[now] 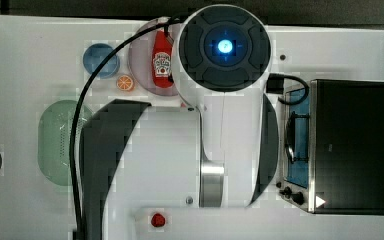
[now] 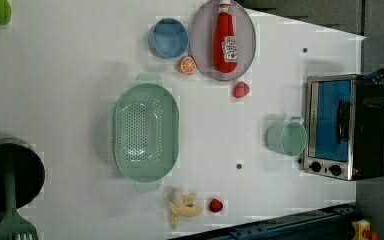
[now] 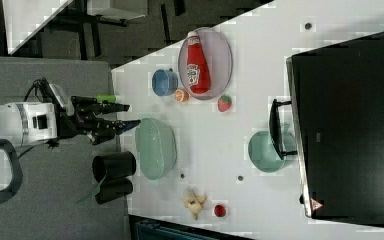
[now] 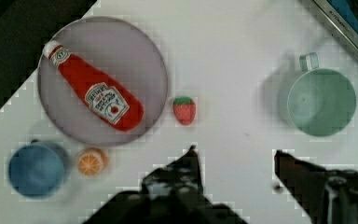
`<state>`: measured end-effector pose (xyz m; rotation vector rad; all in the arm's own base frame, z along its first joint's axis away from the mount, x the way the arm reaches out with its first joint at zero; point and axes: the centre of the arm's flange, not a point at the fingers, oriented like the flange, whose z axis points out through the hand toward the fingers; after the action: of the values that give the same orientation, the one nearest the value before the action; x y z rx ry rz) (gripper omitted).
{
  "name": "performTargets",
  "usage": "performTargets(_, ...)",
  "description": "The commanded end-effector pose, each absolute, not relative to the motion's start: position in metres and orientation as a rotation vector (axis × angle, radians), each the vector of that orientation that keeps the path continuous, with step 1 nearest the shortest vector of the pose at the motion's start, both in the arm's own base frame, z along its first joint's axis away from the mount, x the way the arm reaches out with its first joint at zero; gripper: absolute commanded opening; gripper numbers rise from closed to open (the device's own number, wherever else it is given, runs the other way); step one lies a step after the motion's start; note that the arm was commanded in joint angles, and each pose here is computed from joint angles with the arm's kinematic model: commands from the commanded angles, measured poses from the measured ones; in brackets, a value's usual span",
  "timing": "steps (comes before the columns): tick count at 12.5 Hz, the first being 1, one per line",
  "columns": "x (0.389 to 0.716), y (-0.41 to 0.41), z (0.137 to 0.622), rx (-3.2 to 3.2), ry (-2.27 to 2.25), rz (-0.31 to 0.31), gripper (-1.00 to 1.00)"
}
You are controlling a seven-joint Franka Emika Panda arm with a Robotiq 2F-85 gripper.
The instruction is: Drag strainer left to right.
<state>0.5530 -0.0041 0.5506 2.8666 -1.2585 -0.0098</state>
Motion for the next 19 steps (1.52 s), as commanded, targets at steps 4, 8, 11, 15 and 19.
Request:
performTargets(4,0.413,-0.012,0.636,2.821,-1.381,0.002,1.0)
performTargets(8,0.426,0.091,0.603,2.845,-1.171,-0.048,1.0)
performTargets(11,0.435,0.184,0.56,2.773,-1.243,-0.007,1.0)
performTargets(15,0.436,0.289,0.479,2.676,-1.474,-0.011,1.0)
performTargets(19,0.434,0.335,0.392,2.515,-1.812,-0.094,1.0)
